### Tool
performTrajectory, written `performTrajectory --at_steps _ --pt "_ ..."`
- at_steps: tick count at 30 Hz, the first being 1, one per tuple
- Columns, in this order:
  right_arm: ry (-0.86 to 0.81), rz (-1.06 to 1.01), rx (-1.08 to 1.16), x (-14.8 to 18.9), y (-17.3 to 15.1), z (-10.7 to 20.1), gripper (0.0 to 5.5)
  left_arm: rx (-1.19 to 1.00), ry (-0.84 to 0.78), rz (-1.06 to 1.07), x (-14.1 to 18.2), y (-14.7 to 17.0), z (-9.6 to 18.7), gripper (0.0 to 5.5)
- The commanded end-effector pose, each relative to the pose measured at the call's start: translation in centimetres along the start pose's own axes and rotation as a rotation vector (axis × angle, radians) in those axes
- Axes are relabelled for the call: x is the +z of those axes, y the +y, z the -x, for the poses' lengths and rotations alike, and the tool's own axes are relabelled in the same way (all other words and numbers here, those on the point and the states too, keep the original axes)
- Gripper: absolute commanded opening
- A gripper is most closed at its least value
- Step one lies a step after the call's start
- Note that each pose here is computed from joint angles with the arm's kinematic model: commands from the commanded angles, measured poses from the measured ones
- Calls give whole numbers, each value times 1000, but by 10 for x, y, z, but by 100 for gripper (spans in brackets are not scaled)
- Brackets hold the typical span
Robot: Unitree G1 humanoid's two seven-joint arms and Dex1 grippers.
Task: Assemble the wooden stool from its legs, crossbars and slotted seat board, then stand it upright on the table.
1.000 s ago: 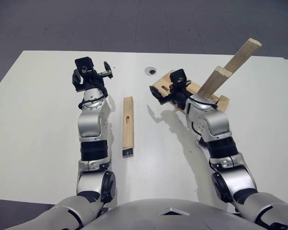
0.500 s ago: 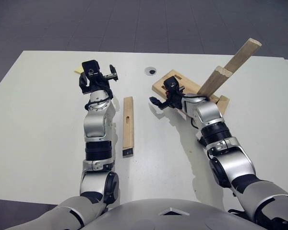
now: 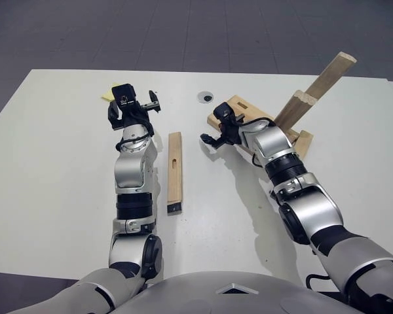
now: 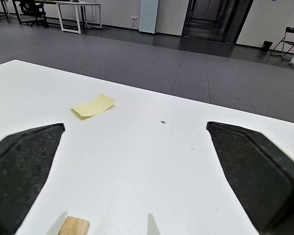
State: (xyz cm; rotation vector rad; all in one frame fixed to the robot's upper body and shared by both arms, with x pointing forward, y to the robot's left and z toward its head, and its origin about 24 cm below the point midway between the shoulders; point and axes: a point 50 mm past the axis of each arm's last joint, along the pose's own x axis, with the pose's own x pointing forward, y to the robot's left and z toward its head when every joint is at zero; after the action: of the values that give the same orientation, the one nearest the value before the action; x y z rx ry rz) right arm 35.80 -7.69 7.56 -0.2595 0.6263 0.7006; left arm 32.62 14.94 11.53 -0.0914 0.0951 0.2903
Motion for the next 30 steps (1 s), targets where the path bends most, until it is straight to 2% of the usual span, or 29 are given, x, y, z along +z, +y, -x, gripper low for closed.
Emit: performTrajectory --at_steps 1,7,14,16,21,25,28,30 --pt "103 9 222 -16 17 3 537 2 3 1 1 -2 -2 540" --pt "183 241 431 -20 14 49 537 19 3 1 0 2 -2 540" --pt "322 367 431 -45 2 108 537 11 14 -21 -2 5 0 540" --pt "265 407 383 -42 0 120 537 11 15 -30 -3 7 1 540" --pt "-164 415 311 -16 12 154 537 18 18 -35 -4 10 4 540" --pt "-160 231 57 -34 -12 160 537 18 30 -36 -6 11 6 540" --pt "-174 209 1 -34 -21 157 537 18 38 -39 -7 11 5 540" --pt "-155 192 -96 -33 -46 147 537 5 43 -44 -8 9 4 540"
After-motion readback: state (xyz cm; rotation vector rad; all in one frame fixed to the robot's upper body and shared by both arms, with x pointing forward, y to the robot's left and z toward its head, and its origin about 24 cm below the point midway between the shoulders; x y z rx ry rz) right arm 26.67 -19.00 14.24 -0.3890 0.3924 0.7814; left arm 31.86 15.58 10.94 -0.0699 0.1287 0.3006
